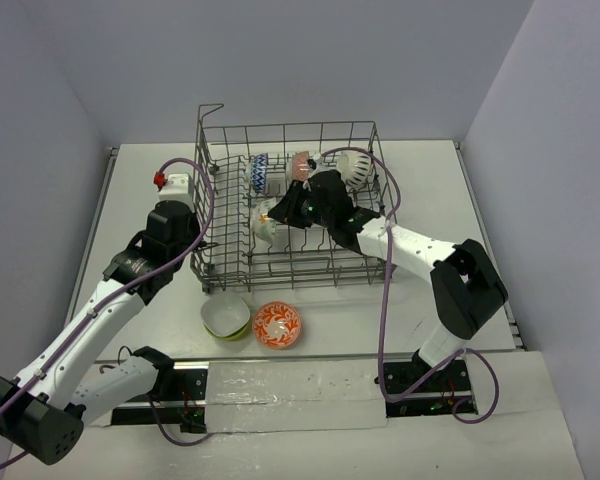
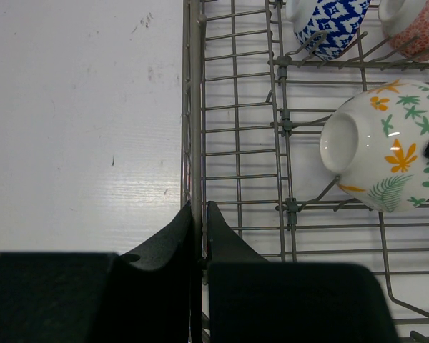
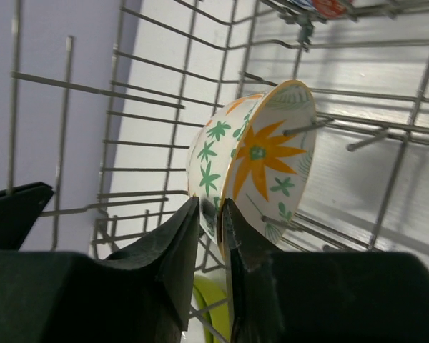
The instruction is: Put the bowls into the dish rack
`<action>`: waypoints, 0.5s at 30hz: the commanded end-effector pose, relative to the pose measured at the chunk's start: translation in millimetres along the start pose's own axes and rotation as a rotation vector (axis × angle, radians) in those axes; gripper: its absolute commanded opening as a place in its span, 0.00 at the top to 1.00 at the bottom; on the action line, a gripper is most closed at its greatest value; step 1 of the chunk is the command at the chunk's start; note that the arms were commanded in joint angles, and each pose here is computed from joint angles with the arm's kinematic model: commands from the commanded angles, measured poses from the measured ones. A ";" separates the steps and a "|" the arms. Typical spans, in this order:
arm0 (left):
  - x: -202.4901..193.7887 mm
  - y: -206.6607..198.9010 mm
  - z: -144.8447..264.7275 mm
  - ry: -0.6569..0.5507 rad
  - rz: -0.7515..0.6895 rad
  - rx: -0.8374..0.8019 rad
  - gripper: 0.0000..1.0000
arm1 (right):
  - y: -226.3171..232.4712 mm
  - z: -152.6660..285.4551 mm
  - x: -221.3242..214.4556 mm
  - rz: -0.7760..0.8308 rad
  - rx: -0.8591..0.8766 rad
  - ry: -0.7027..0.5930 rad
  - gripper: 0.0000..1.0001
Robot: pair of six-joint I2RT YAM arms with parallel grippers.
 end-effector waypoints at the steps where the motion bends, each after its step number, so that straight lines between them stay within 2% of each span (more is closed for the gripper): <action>1: 4.3 -0.9 10.9 -0.026 -0.021 -0.043 1.00 | 21.1 12.0 18.9 0.037 0.005 -0.052 0.69; 5: 3.8 -0.7 10.7 -0.025 -0.021 -0.042 1.00 | 20.8 12.5 19.9 0.051 -0.014 -0.043 0.64; 15: 3.6 -0.9 10.4 -0.025 -0.023 -0.040 1.00 | 16.0 10.1 20.6 0.072 -0.091 -0.011 0.34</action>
Point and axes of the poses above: each gripper's point midway between its finger pads, its own z axis back along the fingers, its own y axis along the line the jaws close on, x = y × z, the point moved 9 cm from there along z, back along the fingers, and after that the axes turned 1 degree about -z, right-handed, at the moved point
